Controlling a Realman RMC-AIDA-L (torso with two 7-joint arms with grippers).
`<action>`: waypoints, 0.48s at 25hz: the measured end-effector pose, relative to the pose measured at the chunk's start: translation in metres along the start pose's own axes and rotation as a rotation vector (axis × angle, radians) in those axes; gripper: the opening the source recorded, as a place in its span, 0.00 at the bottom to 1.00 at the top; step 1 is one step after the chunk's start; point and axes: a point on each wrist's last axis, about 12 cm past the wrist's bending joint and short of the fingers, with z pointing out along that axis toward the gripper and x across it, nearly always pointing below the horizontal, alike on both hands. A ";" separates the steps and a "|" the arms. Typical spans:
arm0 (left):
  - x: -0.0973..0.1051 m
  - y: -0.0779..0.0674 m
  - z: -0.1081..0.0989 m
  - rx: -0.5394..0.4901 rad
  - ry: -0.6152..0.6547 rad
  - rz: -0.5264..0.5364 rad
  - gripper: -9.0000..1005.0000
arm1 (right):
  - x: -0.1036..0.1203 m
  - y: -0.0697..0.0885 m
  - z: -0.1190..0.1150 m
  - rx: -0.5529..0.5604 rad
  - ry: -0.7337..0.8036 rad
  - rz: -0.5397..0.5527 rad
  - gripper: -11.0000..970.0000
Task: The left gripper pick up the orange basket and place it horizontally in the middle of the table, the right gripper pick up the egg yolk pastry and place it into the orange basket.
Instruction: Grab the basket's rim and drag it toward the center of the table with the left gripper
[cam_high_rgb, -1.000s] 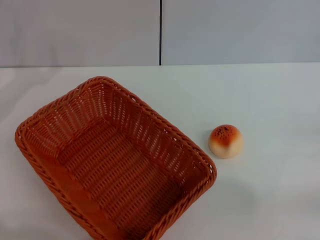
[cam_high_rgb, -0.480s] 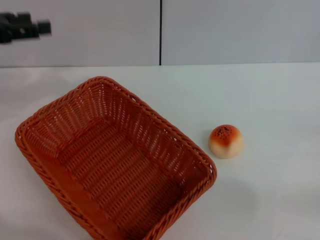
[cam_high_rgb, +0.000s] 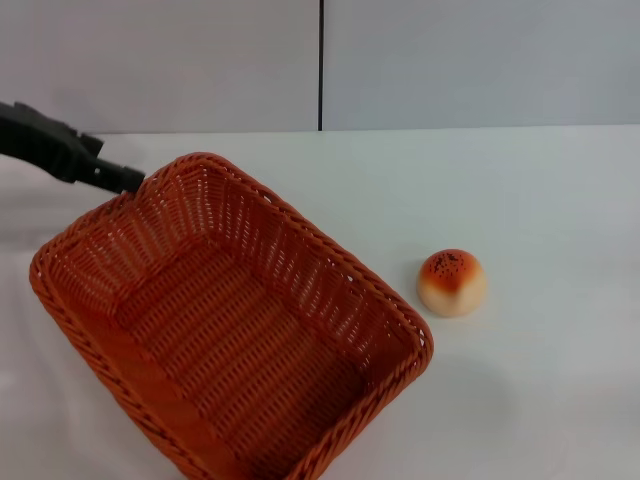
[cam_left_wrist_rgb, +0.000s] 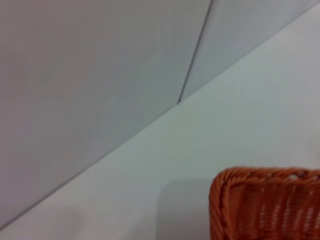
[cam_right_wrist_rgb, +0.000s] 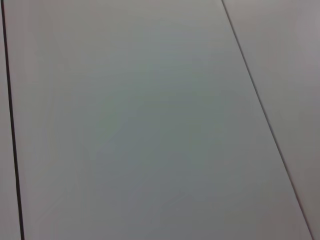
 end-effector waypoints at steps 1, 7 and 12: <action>0.000 0.000 0.000 0.000 0.000 0.000 0.79 | 0.000 0.000 0.000 0.000 0.000 0.000 0.66; 0.003 0.000 0.008 -0.038 0.048 -0.003 0.79 | 0.000 0.000 -0.001 0.002 0.003 0.000 0.66; 0.011 0.002 0.017 -0.056 0.098 -0.018 0.79 | 0.000 0.000 -0.001 0.002 -0.001 0.003 0.66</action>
